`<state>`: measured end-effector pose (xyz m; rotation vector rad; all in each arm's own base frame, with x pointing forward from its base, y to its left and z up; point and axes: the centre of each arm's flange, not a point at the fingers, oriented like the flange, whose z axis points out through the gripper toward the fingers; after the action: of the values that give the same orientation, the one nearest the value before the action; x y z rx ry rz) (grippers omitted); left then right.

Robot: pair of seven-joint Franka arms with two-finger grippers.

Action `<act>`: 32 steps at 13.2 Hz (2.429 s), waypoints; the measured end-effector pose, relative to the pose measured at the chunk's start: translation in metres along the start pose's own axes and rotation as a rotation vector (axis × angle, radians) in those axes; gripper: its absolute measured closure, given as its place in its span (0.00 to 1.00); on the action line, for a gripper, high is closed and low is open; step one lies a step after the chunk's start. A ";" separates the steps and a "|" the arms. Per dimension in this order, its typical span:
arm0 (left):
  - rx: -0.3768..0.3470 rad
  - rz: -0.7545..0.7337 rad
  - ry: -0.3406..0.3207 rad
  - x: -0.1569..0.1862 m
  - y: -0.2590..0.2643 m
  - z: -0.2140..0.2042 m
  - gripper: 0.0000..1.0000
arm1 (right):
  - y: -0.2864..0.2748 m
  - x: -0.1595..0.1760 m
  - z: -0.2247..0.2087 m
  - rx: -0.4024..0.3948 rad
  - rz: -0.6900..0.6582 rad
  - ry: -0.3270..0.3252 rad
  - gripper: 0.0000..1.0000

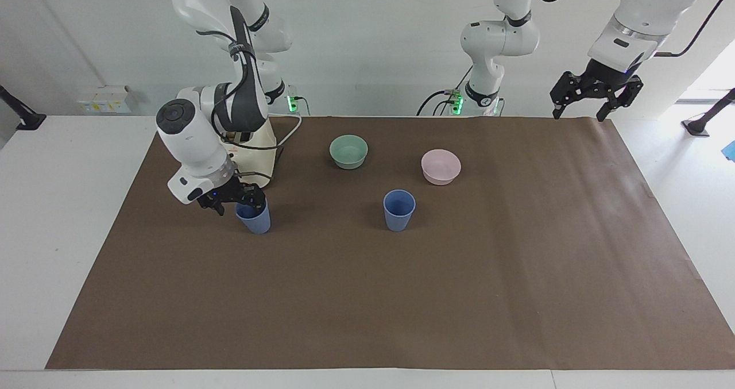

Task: Stack blue cups with both arms
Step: 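Grasp the second blue cup with the right gripper and lift it, then carry the blue cup over the centered cup and lower it in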

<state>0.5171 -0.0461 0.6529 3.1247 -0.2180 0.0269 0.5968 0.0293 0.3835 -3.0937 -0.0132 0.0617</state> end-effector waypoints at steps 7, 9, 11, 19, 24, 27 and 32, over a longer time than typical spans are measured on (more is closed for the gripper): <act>0.000 -0.014 0.000 0.000 -0.007 0.000 0.00 | 0.003 -0.015 0.017 -0.004 -0.007 -0.033 0.26; 0.000 -0.018 0.000 -0.001 -0.009 0.000 0.00 | 0.003 -0.014 0.016 -0.004 -0.017 -0.025 0.50; 0.000 -0.017 0.000 -0.001 -0.009 0.000 0.00 | 0.004 -0.014 0.016 -0.004 -0.019 -0.022 0.74; 0.000 -0.018 0.000 -0.001 -0.009 0.000 0.00 | -0.018 0.004 -0.053 -0.001 -0.019 0.007 0.96; 0.000 -0.018 0.000 -0.001 -0.009 0.000 0.00 | -0.133 0.000 -0.108 0.024 0.059 0.100 0.96; 0.000 -0.018 0.000 -0.001 -0.009 0.000 0.00 | -0.161 0.000 -0.136 0.071 0.070 0.138 0.96; 0.000 -0.018 0.000 -0.001 -0.009 0.000 0.00 | -0.246 -0.018 -0.150 0.138 0.049 0.138 0.96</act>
<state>0.5178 -0.0368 0.6529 3.1265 -0.1903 0.0262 0.5826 0.2673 0.5461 -2.9527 0.0685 -0.1426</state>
